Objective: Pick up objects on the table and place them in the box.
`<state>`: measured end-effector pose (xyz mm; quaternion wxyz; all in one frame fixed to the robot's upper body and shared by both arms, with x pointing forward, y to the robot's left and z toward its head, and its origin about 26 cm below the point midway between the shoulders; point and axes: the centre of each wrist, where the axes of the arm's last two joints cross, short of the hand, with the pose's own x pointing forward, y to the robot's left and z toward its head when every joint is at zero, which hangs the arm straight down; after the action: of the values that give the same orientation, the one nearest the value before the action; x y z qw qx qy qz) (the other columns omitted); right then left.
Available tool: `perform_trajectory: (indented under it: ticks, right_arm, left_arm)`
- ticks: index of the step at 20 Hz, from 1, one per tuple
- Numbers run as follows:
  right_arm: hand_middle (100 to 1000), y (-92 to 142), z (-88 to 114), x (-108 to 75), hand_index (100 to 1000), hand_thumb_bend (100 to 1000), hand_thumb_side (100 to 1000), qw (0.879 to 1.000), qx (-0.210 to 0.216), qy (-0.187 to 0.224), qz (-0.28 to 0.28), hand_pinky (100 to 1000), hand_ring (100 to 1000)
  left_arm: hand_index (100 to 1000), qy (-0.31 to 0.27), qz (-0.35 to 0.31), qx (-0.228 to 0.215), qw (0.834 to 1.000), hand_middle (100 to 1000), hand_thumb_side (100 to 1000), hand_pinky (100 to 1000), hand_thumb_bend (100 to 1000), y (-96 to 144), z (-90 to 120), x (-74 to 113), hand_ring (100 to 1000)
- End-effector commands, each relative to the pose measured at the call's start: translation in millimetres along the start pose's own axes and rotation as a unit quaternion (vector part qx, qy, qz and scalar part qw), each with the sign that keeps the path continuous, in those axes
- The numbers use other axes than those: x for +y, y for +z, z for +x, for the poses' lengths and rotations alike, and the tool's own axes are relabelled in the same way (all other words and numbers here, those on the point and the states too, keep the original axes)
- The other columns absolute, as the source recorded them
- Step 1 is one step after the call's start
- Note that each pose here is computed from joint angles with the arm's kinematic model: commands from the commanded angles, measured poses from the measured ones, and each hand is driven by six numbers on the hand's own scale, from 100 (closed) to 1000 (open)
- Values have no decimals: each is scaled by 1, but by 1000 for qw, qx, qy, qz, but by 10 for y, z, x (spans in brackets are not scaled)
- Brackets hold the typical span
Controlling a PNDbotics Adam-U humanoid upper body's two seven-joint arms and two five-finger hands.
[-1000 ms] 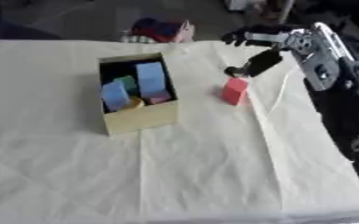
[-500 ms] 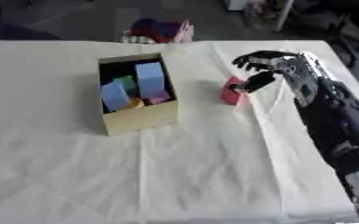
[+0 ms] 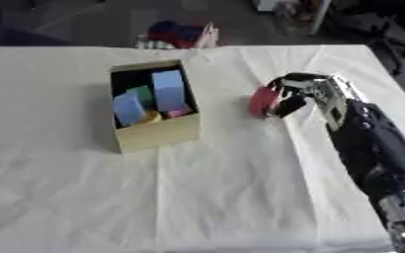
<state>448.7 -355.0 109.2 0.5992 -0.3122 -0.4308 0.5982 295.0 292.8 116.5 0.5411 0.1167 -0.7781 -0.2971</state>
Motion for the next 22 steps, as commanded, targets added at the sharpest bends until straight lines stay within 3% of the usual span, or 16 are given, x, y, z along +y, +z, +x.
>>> perform_trajectory:
  ticks: [1, 2, 7, 13, 17, 22]
  right_arm:
    - [507, 54, -8, -186, 704, 195, 363, 997, 14, 18, -70, 796, 725]
    - [473, 55, 7, -199, 668, 202, 311, 996, 15, 22, -89, 786, 703]
    - [419, 84, 172, -400, 623, 158, 285, 983, -19, 16, -182, 767, 655]
    - [409, 191, 720, -839, 620, 130, 280, 955, -151, -2, -255, 762, 633]
    - [407, 255, 1057, -930, 618, 115, 292, 940, -238, -6, -244, 761, 629]
    - [426, 278, 1358, -847, 630, 106, 313, 934, -315, 20, -168, 771, 655]
  left_arm:
    - [842, -9, 7, -8, 1000, 662, 652, 852, 171, -5, 44, 57, 666]
    - [842, -9, 7, -8, 1000, 662, 654, 852, 169, -5, 44, 56, 667]
    - [842, -8, 6, -8, 1000, 662, 655, 852, 166, -3, 43, 53, 667]
    - [842, -6, 5, -10, 1000, 662, 655, 852, 166, -8, 48, 42, 668]
    - [842, -5, 5, -10, 1000, 663, 655, 852, 167, -9, 50, 40, 669]
    - [842, -4, 3, -10, 1000, 663, 656, 853, 167, -9, 50, 36, 670]
